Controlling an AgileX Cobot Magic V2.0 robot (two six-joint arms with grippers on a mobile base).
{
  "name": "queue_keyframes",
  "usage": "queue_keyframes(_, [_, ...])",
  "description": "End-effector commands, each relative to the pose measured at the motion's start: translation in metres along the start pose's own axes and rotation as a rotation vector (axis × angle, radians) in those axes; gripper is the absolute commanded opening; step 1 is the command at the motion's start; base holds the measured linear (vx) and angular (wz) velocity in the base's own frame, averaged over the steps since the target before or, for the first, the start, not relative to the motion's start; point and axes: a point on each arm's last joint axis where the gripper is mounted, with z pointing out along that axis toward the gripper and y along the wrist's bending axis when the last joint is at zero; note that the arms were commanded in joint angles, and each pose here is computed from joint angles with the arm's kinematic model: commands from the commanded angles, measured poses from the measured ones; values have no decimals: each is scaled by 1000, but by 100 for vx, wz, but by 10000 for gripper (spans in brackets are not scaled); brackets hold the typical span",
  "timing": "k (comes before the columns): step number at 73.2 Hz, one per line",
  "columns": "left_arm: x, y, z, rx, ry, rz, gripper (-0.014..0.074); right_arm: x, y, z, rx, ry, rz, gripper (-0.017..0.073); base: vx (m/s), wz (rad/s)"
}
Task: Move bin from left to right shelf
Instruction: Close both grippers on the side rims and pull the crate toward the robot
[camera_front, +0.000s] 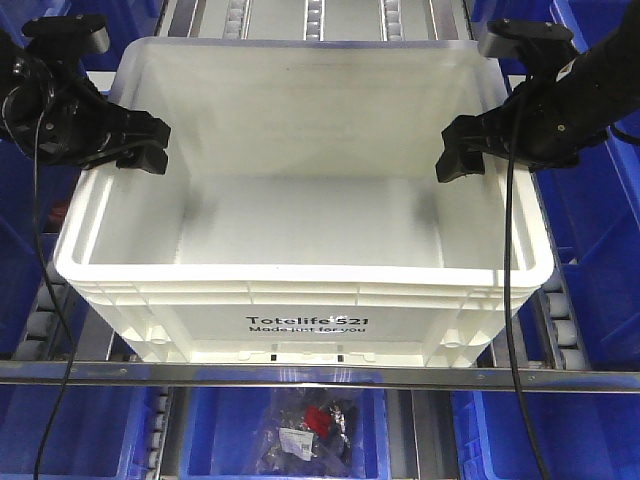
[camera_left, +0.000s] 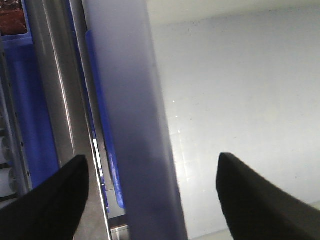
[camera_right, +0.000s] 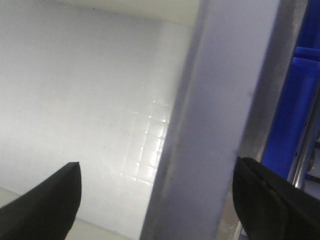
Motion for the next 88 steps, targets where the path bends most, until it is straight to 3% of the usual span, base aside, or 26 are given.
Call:
queue_keyframes(1, [-9, -3, -16, 9, -86, -5, 503, -9, 5, -21, -8, -98, -16, 585, 0, 0])
queue_keyframes(16, [-8, -3, -16, 9, -85, -5, 499, -9, 5, -21, -7, -99, -16, 566, 0, 0])
queue_keyframes(26, [-8, -3, -16, 10, -81, -6, 429, -9, 5, -21, -6, -100, -17, 466, 0, 0])
queue_keyframes(34, [-8, -3, -16, 10, -78, -5, 281, -9, 5, -21, -6, -101, -17, 287, 0, 0])
queue_keyframes(45, [-8, -3, -16, 10, -78, -5, 6, -9, 5, -21, -6, -104, -17, -5, 0, 0])
queue_keyframes(70, [-9, -4, -22, 9, -113, -2, -8, -9, 5, -24, -4, -115, -19, -8, 0, 0])
queue_keyframes(88, [-8, -9, -52, 13, -213, 10, -3, -8, 9, -42, -3, -173, -28, -5, 0, 0])
